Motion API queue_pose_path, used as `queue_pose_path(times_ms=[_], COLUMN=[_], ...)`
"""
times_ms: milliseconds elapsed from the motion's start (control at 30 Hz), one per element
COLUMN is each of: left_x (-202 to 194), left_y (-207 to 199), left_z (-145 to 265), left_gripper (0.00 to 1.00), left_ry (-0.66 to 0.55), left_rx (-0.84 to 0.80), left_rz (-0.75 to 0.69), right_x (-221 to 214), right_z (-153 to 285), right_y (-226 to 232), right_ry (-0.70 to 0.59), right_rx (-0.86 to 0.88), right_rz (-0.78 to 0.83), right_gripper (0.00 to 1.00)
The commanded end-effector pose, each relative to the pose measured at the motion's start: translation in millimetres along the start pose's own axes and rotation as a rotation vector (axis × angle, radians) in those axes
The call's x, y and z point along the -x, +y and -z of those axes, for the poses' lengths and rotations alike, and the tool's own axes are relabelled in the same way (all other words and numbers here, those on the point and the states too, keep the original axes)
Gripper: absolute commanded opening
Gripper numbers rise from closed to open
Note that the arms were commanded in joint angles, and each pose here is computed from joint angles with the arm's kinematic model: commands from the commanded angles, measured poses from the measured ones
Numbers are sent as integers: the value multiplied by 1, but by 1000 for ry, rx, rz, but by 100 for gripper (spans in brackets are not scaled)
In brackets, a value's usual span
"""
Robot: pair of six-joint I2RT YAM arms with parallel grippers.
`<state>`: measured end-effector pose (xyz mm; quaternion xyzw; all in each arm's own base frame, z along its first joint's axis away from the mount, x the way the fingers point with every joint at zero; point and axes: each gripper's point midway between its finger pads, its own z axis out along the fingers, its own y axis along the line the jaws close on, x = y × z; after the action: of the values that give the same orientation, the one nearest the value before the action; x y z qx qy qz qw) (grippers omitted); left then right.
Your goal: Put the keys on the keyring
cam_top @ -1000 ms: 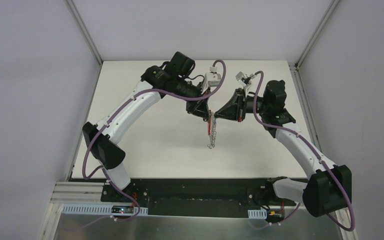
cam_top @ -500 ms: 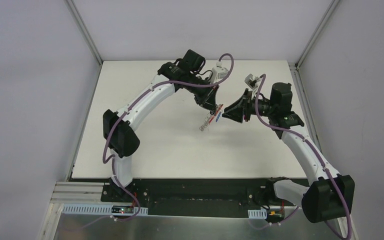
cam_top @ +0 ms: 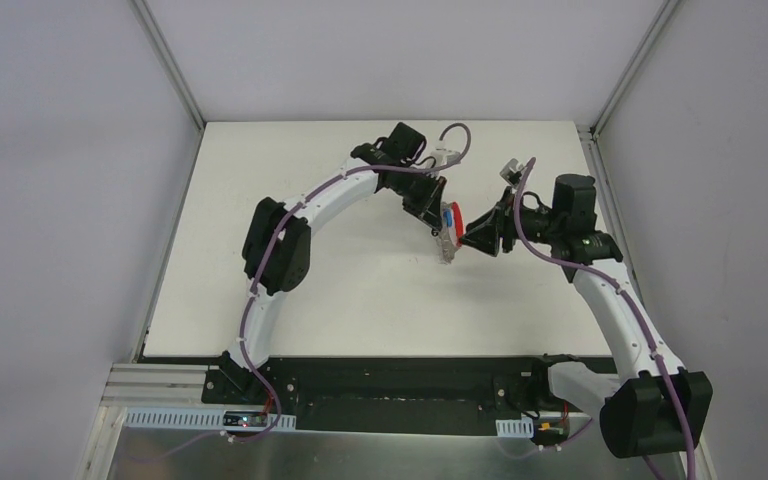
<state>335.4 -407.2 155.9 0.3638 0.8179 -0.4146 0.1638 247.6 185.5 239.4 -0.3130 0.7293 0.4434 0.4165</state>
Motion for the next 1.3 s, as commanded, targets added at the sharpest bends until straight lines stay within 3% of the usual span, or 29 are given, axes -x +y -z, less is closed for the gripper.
queue_pose_path(times_ms=[0,367,700,1033,1267], left_x=[-7,-57,-108,-145,-136], left_y=[6,67,97,108,97], left_z=[-9,12,15,39,79], left_gripper=[0,0,9,30,53], left_ry=[-21,26,143,217,157], left_rx=[-30,89,154,269,367], left_rz=[94,280,365,336,169], right_x=[6,-10,-20,-21,-15], right_z=[12,16,16,20,25], right_y=[5,-1,-9,-15,-21], right_ry=[-3,23,37,34,29], right_rx=[-24,-49,-72,-101,-149], right_rz=[74,56,39,35,37], right_gripper=[48,52,55,59,66])
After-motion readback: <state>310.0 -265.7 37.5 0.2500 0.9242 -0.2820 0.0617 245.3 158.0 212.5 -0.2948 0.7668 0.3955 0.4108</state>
